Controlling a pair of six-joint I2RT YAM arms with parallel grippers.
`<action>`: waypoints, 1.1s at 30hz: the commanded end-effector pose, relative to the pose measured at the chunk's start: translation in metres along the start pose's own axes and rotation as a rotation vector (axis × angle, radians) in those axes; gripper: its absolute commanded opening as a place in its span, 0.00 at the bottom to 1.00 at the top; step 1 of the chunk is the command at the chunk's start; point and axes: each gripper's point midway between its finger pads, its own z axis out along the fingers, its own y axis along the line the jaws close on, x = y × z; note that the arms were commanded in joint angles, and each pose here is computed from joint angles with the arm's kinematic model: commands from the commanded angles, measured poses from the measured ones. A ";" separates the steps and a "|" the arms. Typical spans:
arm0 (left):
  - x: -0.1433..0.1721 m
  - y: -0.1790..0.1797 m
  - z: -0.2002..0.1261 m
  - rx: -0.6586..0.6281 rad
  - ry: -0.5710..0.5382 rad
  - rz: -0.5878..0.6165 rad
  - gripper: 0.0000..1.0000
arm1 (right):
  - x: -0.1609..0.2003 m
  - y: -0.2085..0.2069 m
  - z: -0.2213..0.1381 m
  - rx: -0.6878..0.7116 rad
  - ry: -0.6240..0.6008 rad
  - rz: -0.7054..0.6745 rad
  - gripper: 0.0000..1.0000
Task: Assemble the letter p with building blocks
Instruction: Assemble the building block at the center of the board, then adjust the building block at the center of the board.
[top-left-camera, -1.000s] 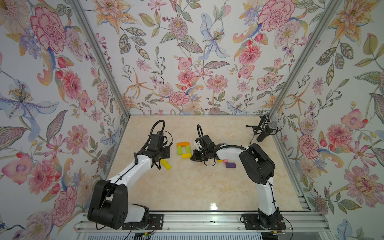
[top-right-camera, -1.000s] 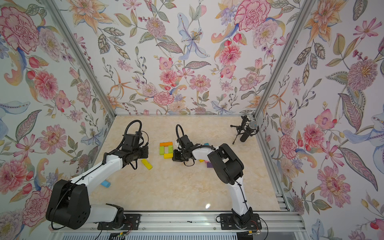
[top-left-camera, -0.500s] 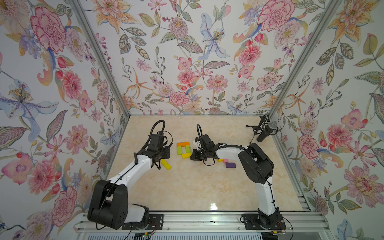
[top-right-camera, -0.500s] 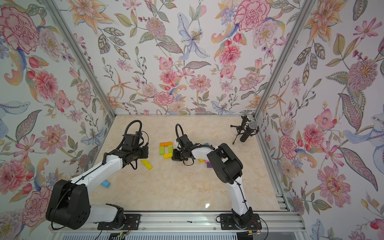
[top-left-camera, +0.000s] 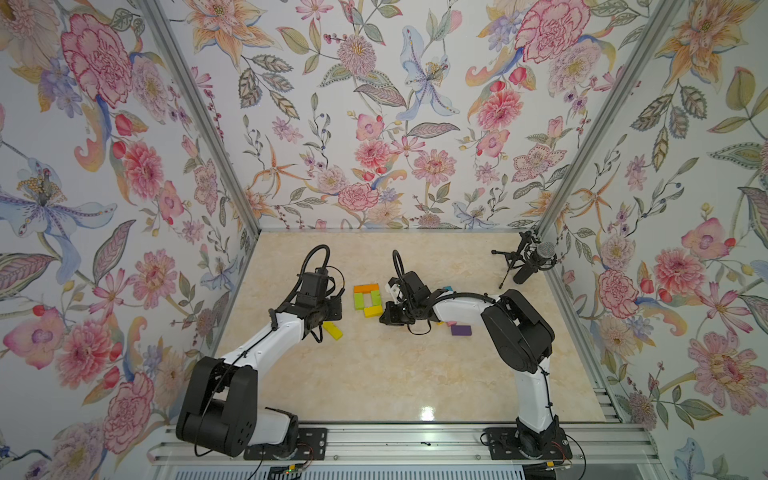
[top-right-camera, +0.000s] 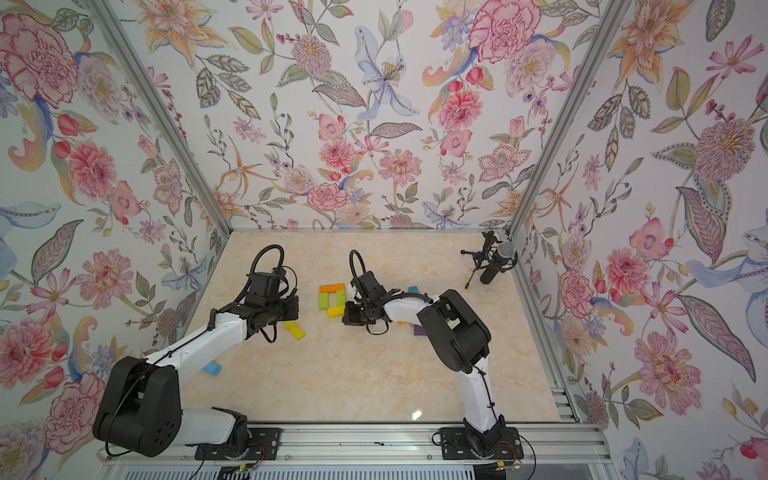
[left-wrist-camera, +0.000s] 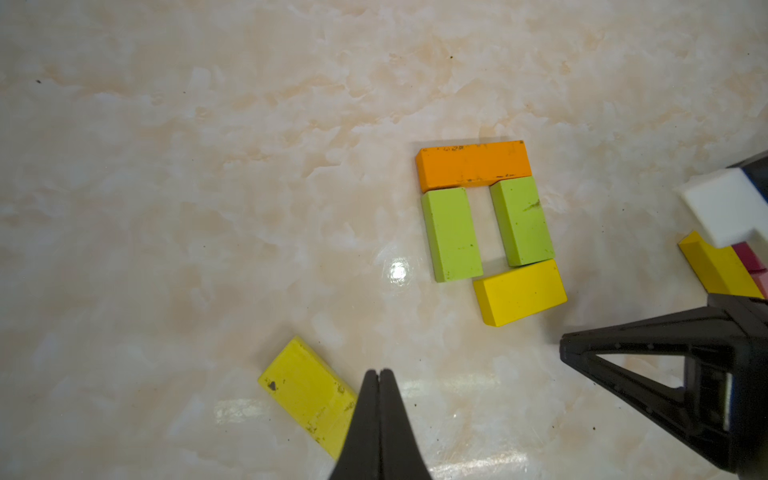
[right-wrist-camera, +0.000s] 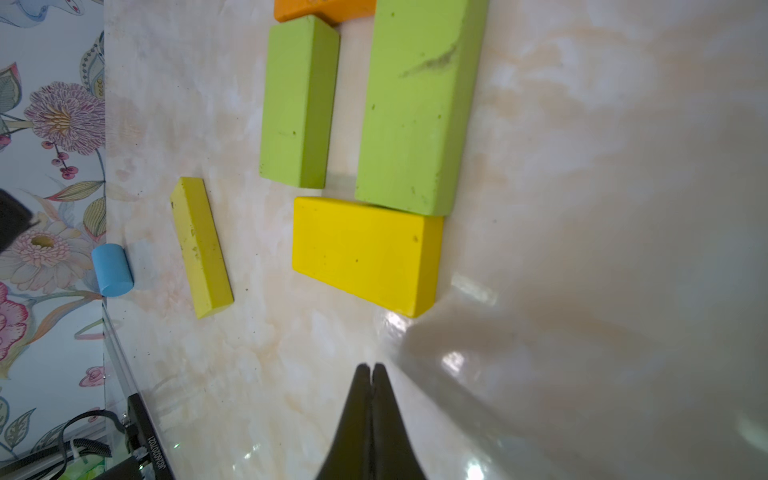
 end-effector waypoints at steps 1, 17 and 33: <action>0.011 -0.002 0.004 0.073 -0.013 -0.166 0.00 | -0.008 0.030 -0.008 -0.066 -0.002 -0.066 0.00; 0.040 0.045 -0.022 -0.140 -0.019 -0.460 0.00 | -0.018 0.082 0.038 -0.196 0.103 -0.158 0.00; 0.066 0.069 0.002 -0.134 0.076 -0.590 0.00 | 0.001 0.096 0.070 -0.203 0.159 -0.145 0.00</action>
